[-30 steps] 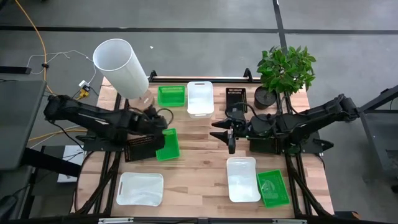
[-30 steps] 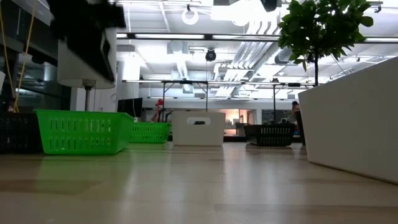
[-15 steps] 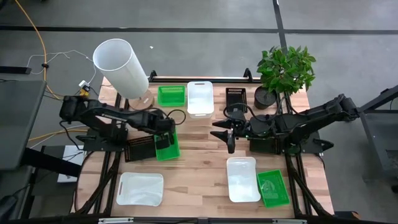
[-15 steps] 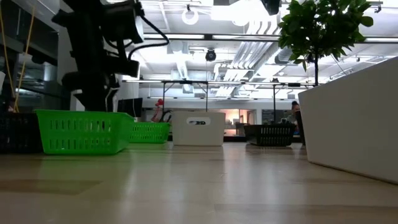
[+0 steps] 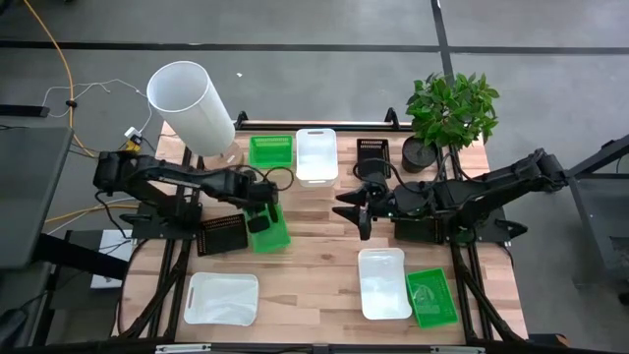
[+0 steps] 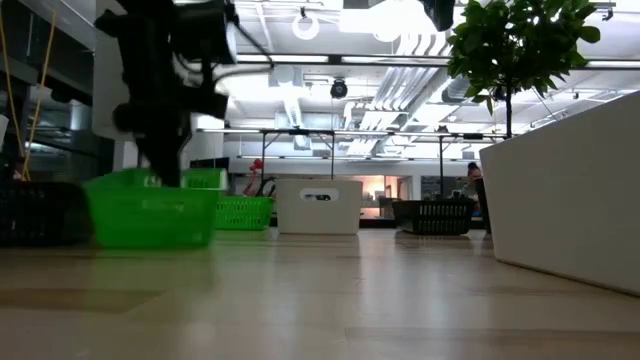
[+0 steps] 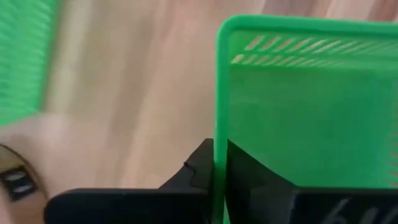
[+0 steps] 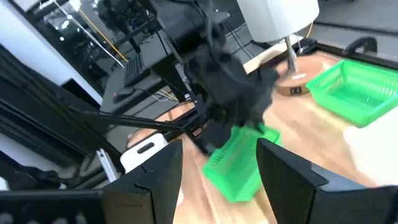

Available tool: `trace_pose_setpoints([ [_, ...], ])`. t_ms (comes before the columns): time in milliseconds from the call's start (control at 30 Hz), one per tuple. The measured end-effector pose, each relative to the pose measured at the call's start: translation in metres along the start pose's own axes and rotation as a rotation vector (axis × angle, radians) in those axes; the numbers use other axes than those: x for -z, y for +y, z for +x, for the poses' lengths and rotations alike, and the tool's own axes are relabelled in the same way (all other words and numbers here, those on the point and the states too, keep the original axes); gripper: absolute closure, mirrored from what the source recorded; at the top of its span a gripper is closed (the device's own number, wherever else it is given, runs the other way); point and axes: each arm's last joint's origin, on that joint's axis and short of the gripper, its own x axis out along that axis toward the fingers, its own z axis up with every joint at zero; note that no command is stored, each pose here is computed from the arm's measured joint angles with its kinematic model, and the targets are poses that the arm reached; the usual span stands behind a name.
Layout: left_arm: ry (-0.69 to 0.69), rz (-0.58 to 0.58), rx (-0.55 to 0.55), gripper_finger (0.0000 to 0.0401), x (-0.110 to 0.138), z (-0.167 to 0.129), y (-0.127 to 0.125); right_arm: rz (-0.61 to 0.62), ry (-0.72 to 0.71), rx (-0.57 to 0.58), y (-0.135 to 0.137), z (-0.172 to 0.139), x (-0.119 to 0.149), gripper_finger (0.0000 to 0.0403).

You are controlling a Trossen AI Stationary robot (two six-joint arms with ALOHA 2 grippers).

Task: Stack baskets by color
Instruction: Stack the middle green bin on top of the bottom green bins

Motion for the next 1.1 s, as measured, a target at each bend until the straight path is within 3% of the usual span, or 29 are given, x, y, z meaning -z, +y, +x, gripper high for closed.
trace_pose_setpoints([
  [200, -0.194, -0.118, 0.013, 0.04, -0.02, -0.057, 0.007, 0.103, 0.085, 0.012, -0.003, 0.004, 0.009, 0.0213],
  [367, -0.319, -0.183, -0.02, 0.0401, -0.038, -0.085, 0.003, 0.126, 0.147, 0.081, -0.008, 0.018, 0.025, 0.0215],
  [567, -0.359, -0.283, -0.021, 0.0401, -0.054, -0.079, -0.008, 0.068, 0.248, 0.199, -0.005, 0.045, 0.032, 0.0215],
  [800, -0.318, -0.341, -0.018, 0.0401, -0.063, -0.057, -0.018, -0.064, 0.38, 0.477, -0.002, 0.073, 0.024, 0.0215],
  [1100, -0.374, -0.36, 0.056, 0.0401, -0.071, -0.056, -0.028, -0.109, 0.461, 0.588, -0.008, 0.098, 0.033, 0.0215],
])
